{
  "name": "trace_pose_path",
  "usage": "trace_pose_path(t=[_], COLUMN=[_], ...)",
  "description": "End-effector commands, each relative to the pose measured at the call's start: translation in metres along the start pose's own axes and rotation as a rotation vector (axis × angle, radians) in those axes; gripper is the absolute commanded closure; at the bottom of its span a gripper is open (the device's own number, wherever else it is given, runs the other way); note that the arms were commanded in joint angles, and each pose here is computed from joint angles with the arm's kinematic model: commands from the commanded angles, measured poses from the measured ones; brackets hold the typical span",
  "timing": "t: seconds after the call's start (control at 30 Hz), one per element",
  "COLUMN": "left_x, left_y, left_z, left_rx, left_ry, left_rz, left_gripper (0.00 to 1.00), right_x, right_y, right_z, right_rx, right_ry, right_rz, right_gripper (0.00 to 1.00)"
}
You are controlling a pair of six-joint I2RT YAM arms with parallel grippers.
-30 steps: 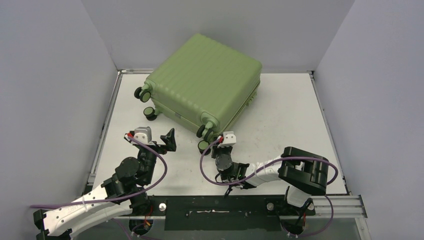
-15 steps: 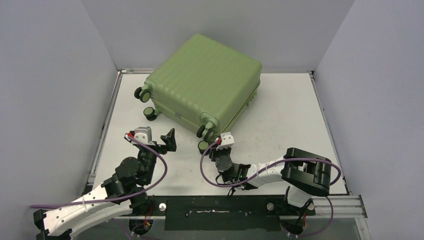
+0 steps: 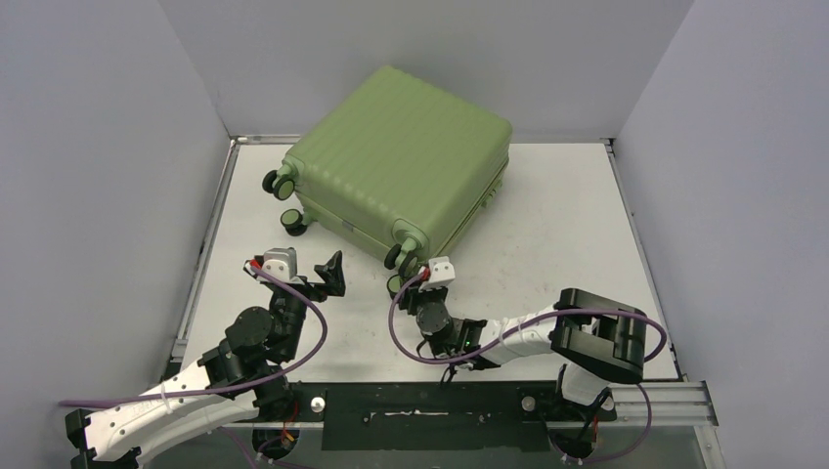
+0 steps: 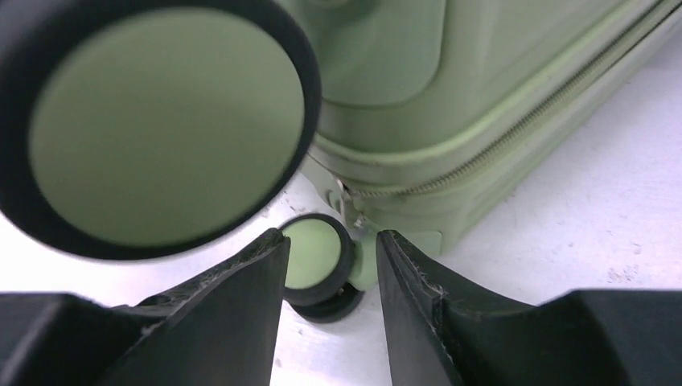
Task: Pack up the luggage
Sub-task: Zip the luggage at the center of the board.
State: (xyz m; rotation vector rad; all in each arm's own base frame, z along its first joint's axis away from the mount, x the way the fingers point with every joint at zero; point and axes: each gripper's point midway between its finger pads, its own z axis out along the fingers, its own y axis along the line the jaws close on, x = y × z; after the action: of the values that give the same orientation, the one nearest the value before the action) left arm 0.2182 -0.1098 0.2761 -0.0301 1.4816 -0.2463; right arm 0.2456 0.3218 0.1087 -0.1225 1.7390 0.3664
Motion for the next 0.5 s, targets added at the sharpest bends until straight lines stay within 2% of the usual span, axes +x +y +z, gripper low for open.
trace_pose_path(t=[0.0,0.27,0.47], left_x=[-0.015,-0.015,-0.015], left_y=[-0.001,0.000,-0.001], left_z=[0.000,0.000,0.000], left_rx=[0.006,0.001,0.004], left_ry=[-0.023,-0.019,-0.020], left_rz=[-0.036,-0.036,-0.042], left_gripper=[0.03,0.03,0.03], right_x=[-0.019,-0.010,-0.007], right_y=[0.007,0.001,-0.009], right_z=[0.014,0.033,0.037], right_rx=[0.036,0.166,0.233], right_ry=[-0.034,0.019,0.024], right_rz=[0.097,0.120,0.146], right_gripper=[0.57,0.66,0.70])
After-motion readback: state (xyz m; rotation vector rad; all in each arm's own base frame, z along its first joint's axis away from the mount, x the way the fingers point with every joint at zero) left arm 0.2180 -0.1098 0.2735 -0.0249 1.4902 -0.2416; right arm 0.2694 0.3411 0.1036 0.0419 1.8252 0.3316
